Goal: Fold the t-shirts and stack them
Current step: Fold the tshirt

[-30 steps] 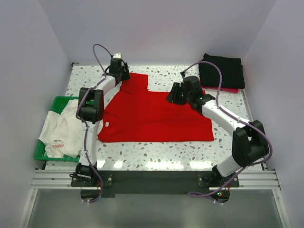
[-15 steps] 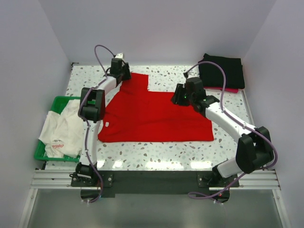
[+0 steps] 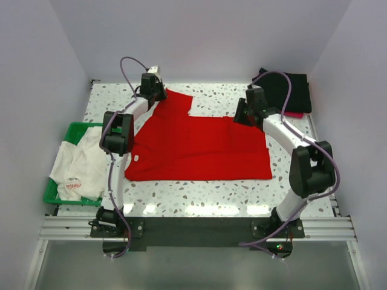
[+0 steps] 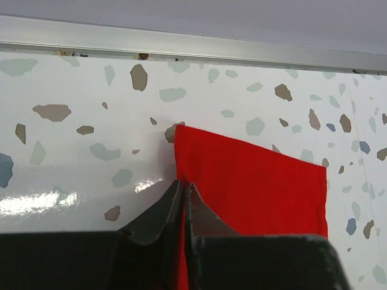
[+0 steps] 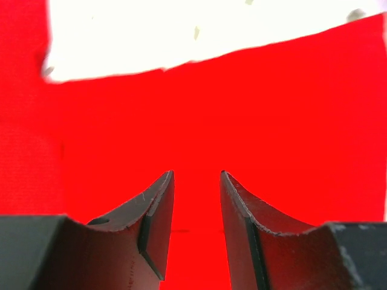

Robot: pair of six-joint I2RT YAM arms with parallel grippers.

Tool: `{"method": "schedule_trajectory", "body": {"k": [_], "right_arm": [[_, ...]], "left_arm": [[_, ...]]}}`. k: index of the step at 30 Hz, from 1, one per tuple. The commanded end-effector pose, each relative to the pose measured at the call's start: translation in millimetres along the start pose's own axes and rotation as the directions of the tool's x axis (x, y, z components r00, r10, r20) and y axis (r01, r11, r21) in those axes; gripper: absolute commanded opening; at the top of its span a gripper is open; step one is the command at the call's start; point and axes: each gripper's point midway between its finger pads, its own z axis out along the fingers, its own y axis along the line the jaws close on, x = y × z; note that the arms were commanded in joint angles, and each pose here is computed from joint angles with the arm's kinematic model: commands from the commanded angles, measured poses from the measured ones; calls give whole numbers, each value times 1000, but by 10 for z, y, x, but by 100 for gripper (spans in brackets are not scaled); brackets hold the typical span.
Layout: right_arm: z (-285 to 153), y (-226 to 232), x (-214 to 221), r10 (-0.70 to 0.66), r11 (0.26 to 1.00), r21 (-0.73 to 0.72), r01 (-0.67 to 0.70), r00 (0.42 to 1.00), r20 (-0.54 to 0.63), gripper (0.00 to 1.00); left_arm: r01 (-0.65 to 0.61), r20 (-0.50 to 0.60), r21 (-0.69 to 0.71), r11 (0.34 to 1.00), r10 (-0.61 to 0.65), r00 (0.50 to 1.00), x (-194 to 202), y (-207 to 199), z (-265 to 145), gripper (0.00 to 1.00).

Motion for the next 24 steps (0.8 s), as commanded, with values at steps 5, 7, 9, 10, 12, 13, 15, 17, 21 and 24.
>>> {"method": "schedule_trajectory", "body": {"k": [5, 7, 9, 10, 12, 13, 15, 17, 21, 24], "right_arm": [[407, -705, -432, 95, 983, 157, -97, 995, 22, 40], [565, -943, -423, 130, 972, 196, -129, 991, 7, 40], [646, -1065, -518, 151, 966, 212, -150, 989, 11, 40], [738, -1133, -477, 159, 961, 228, -154, 987, -4, 40], [808, -1236, -560, 172, 956, 242, -169, 985, 6, 40], [890, -1276, -579, 173, 952, 254, -168, 985, 5, 39], [931, -1357, -598, 176, 947, 274, -170, 984, 3, 39], [997, -1408, -596, 175, 943, 289, -167, 985, -4, 39], [1028, -1459, -583, 168, 939, 304, -158, 986, -8, 40], [1019, -1444, -553, 175, 941, 294, -165, 985, -9, 40]], "left_arm": [[-36, 195, 108, 994, 14, 981, -816, -342, -322, 3], [-36, 223, 128, 991, 7, 975, -919, -405, -401, 2], [-35, 243, 146, 989, -1, 970, -1011, -464, -467, 0], [-37, 254, 158, 987, -5, 967, -1054, -496, -490, 0], [-36, 266, 178, 983, -12, 964, -1112, -548, -528, 0], [-36, 272, 186, 982, -17, 962, -1134, -567, -538, 0], [-36, 282, 190, 981, -19, 959, -1179, -586, -565, 0], [-40, 285, 178, 983, -13, 959, -1192, -568, -562, 0], [-49, 245, 117, 992, 19, 969, -1063, -426, -425, 28], [-28, 188, 73, 997, 14, 982, -854, -289, -266, 49]]}}
